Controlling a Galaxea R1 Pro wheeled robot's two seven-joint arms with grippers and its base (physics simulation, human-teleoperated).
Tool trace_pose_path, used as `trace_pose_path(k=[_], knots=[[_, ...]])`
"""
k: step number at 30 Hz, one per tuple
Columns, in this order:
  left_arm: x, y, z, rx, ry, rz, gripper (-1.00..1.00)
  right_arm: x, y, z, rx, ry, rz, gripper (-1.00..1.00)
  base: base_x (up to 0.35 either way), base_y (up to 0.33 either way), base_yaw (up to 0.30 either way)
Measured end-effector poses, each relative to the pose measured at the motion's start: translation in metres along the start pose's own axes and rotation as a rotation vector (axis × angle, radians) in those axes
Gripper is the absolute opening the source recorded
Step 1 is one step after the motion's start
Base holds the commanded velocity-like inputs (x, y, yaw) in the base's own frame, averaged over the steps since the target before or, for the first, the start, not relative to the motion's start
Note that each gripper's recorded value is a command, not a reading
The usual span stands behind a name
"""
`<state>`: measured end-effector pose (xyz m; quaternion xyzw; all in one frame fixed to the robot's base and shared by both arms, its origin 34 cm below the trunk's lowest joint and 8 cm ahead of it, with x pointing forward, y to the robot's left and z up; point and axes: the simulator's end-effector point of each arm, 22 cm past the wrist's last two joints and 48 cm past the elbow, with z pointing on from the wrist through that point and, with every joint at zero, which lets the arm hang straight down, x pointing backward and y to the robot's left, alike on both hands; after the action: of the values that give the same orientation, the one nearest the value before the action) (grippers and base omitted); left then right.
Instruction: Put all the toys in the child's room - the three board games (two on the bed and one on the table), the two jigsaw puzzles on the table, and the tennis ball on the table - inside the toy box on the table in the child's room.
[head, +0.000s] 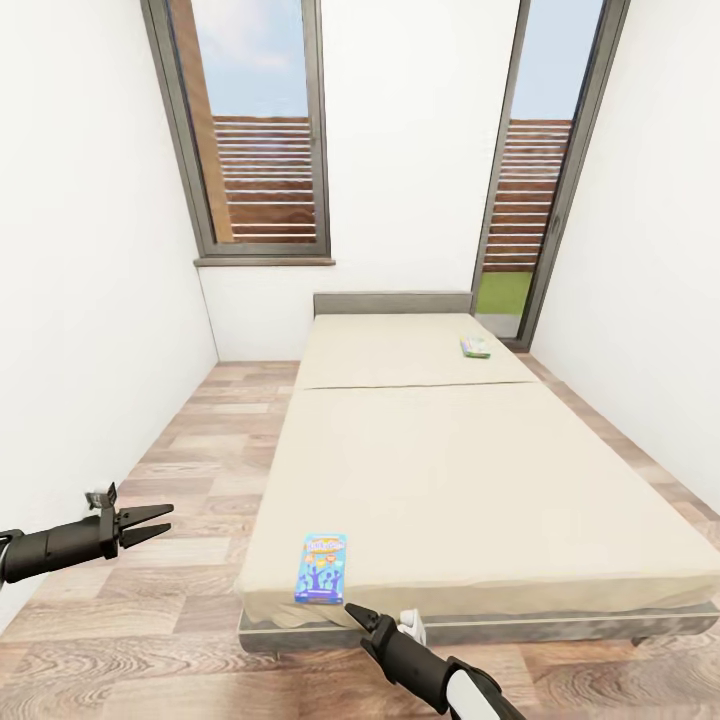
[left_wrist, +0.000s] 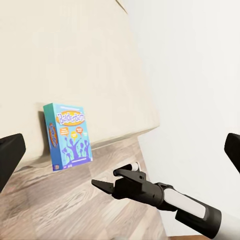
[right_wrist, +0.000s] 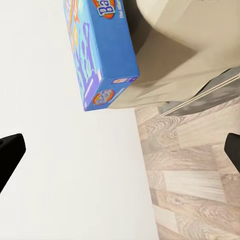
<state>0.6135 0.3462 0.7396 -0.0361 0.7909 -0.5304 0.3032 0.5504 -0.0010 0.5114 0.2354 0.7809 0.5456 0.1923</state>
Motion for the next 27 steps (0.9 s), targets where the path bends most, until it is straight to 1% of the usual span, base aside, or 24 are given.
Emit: trace_pose_path(k=[13, 27], knots=[[-0.0001, 0.0000, -0.0002, 0.000, 0.000, 0.001, 1.00, -0.0001, 0.0004, -0.0001, -0.002, 0.000, 0.000, 1.00, 0.069, 0.044, 0.000], [0.0000, 0.0000, -0.0001, 0.000, 0.000, 0.001, 1.00, -0.0003, 0.0022, -0.0003, -0.011, 0.000, -0.001, 1.00, 0.011, 0.008, 0.000]])
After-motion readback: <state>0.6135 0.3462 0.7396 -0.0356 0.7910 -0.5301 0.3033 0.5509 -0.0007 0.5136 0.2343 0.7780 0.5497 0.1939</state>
